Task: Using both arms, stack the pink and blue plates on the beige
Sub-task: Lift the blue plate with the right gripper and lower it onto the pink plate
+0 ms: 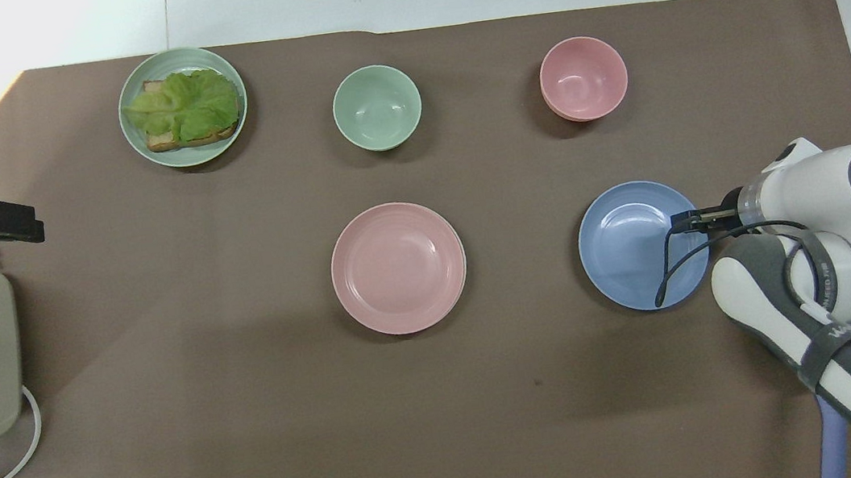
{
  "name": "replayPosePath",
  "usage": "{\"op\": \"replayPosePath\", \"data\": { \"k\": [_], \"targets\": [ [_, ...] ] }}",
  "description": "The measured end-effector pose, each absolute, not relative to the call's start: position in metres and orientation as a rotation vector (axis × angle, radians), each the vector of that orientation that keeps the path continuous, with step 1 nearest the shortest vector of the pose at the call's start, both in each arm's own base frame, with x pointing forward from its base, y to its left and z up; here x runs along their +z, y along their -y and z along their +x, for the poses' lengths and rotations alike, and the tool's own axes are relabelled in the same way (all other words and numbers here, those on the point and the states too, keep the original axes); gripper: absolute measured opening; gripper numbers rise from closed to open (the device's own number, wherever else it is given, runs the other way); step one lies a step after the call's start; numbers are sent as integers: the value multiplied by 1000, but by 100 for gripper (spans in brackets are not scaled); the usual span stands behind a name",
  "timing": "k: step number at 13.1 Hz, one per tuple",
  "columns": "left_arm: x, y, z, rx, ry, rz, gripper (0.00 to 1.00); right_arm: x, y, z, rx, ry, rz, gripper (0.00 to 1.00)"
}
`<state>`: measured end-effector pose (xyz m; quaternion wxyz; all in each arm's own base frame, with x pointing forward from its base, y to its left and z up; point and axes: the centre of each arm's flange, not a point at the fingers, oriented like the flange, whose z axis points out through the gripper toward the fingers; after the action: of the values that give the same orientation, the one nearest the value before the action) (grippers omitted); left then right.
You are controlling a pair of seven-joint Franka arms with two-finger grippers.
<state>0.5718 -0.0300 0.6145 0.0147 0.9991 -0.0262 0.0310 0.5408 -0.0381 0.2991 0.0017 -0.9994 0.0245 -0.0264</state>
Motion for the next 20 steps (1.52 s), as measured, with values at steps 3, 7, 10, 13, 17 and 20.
{"op": "replayPosePath", "data": {
  "k": [3, 7, 10, 13, 17, 20],
  "targets": [
    [614, 30, 572, 97, 82, 3110, 100, 301, 37, 540, -86, -73, -3135, 9],
    [614, 30, 572, 96, 82, 3110, 100, 310, 29, 543, -109, -67, -3109, 7],
    [614, 30, 572, 96, 82, 3110, 100, 346, 6, 552, -127, -64, -3066, 5],
    [614, 30, 572, 96, 82, 3110, 100, 401, -16, 565, -166, -13, -3044, 5],
    [614, 30, 572, 96, 82, 3110, 100, 464, -66, 573, -211, 50, -2967, 5],
    [614, 30, 572, 96, 82, 3110, 100, 472, -145, 560, -185, 34, -2945, 5]
  ]
}}
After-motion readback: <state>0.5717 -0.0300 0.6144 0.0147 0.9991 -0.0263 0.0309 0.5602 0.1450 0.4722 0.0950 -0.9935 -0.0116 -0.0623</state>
